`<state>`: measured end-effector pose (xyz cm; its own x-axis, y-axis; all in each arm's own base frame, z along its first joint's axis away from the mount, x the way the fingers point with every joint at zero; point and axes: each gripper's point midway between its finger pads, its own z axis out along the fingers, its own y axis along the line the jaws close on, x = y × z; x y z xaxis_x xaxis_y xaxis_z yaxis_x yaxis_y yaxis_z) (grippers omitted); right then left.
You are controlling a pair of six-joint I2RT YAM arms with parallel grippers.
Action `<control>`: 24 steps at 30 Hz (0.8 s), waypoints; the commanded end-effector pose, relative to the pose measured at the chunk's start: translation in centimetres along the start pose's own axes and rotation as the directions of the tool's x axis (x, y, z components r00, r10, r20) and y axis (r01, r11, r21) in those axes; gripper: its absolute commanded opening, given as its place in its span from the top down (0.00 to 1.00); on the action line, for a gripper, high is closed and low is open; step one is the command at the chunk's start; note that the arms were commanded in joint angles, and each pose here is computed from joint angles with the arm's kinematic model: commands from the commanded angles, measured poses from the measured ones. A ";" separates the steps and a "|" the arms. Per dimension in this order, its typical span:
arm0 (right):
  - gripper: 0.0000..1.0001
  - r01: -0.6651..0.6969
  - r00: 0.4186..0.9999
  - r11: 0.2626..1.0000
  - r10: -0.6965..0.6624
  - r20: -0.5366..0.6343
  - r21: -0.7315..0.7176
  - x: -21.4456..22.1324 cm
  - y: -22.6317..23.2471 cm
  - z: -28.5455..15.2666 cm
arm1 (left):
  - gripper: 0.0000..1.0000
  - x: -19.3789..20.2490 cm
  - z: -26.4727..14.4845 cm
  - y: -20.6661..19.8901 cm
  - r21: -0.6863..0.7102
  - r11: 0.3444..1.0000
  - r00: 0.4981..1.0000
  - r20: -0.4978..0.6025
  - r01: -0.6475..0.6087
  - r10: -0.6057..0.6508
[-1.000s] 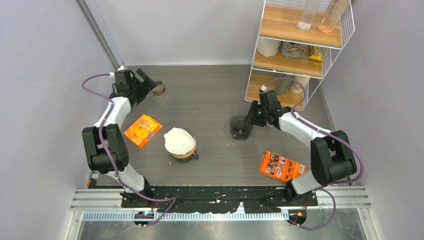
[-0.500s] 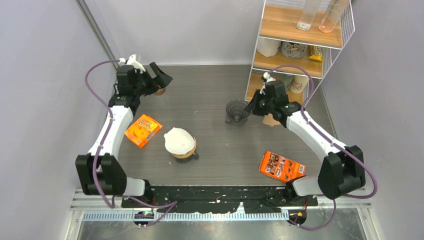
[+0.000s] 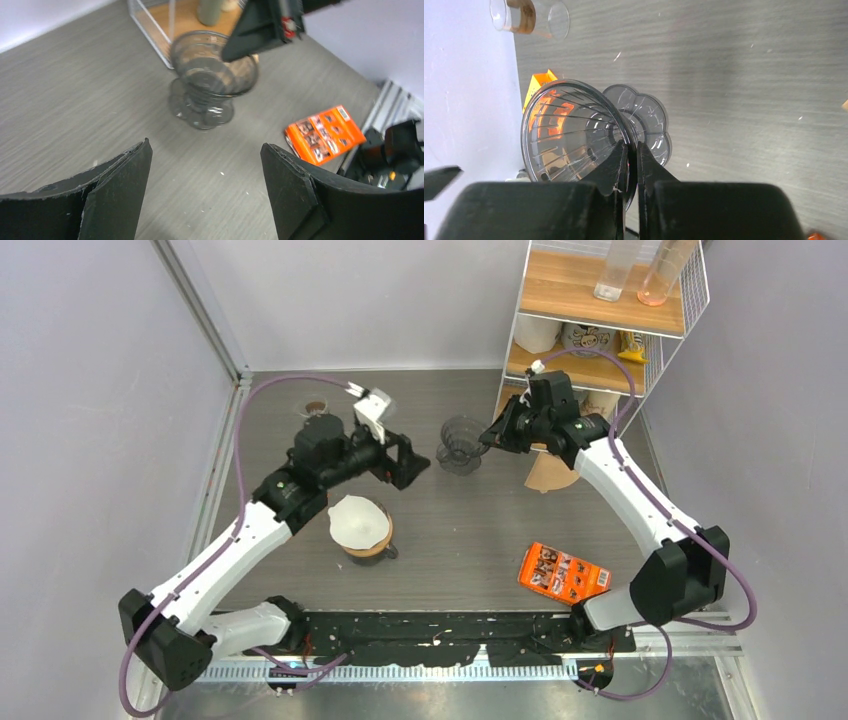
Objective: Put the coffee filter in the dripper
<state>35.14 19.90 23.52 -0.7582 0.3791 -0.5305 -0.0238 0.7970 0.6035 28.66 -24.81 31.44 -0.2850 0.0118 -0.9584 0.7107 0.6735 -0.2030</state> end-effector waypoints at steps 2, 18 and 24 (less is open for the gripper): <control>0.95 -0.083 0.991 0.994 0.075 -0.113 -0.066 1.2 2.3 -0.4 | 0.16 1.1 2.2 -2.9 0.055 0.990 0.992 0.008 -0.128 0.128; 0.95 -0.123 0.979 0.985 0.100 -0.179 -0.121 2.5 3.1 -0.2 | 0.35 3.2 5.6 -3.0 -0.056 0.982 0.982 -0.056 -0.181 0.178; 0.95 -0.109 0.982 0.987 0.088 -0.166 -0.117 2.4 2.9 -0.4 | 0.73 3.4 6.4 -3.5 -0.054 0.976 0.976 -0.061 -0.213 0.209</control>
<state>32.71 22.23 21.95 -0.8719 0.3628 -0.3288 0.0418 0.7243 0.6882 28.28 -30.64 24.13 -0.2619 0.2524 -0.9315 0.7276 0.6857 -0.0188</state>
